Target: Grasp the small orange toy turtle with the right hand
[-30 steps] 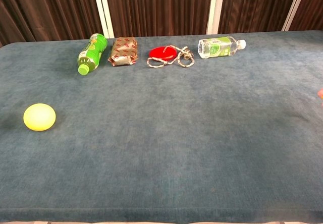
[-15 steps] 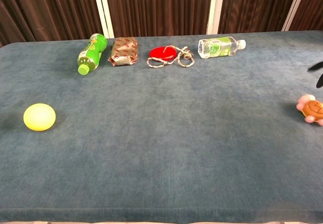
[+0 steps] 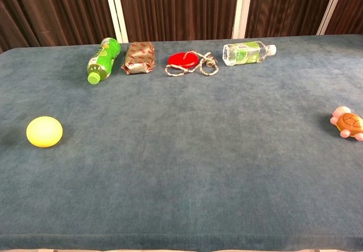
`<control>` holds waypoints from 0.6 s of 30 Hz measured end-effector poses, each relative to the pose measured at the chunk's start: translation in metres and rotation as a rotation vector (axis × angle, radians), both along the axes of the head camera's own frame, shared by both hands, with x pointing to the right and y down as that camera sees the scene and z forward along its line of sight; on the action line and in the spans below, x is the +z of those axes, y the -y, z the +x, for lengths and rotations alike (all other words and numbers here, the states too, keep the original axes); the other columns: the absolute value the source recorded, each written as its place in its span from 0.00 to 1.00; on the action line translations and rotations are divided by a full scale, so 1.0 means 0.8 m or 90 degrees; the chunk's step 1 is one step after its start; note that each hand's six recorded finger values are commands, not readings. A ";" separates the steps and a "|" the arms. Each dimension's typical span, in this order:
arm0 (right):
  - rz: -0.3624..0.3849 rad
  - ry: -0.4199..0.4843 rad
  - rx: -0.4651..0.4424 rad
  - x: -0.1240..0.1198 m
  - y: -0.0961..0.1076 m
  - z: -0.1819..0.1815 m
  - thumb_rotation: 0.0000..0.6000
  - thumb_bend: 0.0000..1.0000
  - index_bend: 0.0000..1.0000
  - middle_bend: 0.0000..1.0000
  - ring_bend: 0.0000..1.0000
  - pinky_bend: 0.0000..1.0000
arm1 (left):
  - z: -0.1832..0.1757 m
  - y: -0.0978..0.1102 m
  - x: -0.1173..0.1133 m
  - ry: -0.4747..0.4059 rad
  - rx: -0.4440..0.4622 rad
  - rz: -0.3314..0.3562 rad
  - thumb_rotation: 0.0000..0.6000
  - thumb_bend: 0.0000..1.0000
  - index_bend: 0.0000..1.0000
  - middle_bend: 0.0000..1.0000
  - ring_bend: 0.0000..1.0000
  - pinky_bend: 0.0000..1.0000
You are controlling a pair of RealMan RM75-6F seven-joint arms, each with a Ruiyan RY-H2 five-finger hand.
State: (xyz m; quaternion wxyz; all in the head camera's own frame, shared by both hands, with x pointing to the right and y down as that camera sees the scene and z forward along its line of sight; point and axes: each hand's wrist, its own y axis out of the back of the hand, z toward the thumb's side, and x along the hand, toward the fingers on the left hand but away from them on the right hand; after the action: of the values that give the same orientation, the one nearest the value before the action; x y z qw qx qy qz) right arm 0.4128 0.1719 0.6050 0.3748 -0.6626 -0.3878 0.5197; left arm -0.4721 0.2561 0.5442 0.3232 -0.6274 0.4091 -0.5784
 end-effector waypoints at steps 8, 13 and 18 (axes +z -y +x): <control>0.112 -0.055 0.079 -0.104 -0.048 0.042 1.00 0.06 0.02 0.15 0.08 0.22 | 0.002 -0.001 -0.001 0.006 0.004 0.005 1.00 0.42 0.16 0.00 0.05 0.22; 0.072 -0.117 0.115 -0.106 -0.071 0.068 1.00 0.06 0.02 0.13 0.06 0.21 | 0.003 -0.003 -0.002 0.007 0.005 0.009 1.00 0.42 0.16 0.00 0.05 0.22; 0.075 -0.123 0.121 -0.103 -0.074 0.074 1.00 0.06 0.04 0.12 0.05 0.21 | 0.004 -0.003 -0.002 0.009 0.008 0.010 1.00 0.42 0.16 0.00 0.05 0.22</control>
State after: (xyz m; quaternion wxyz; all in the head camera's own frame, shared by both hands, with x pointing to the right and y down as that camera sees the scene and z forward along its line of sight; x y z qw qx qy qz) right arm 0.4724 0.2311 0.5228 0.3973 -0.5468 -0.4408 0.5907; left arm -0.4689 0.2584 0.5427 0.3347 -0.6231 0.4074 -0.5777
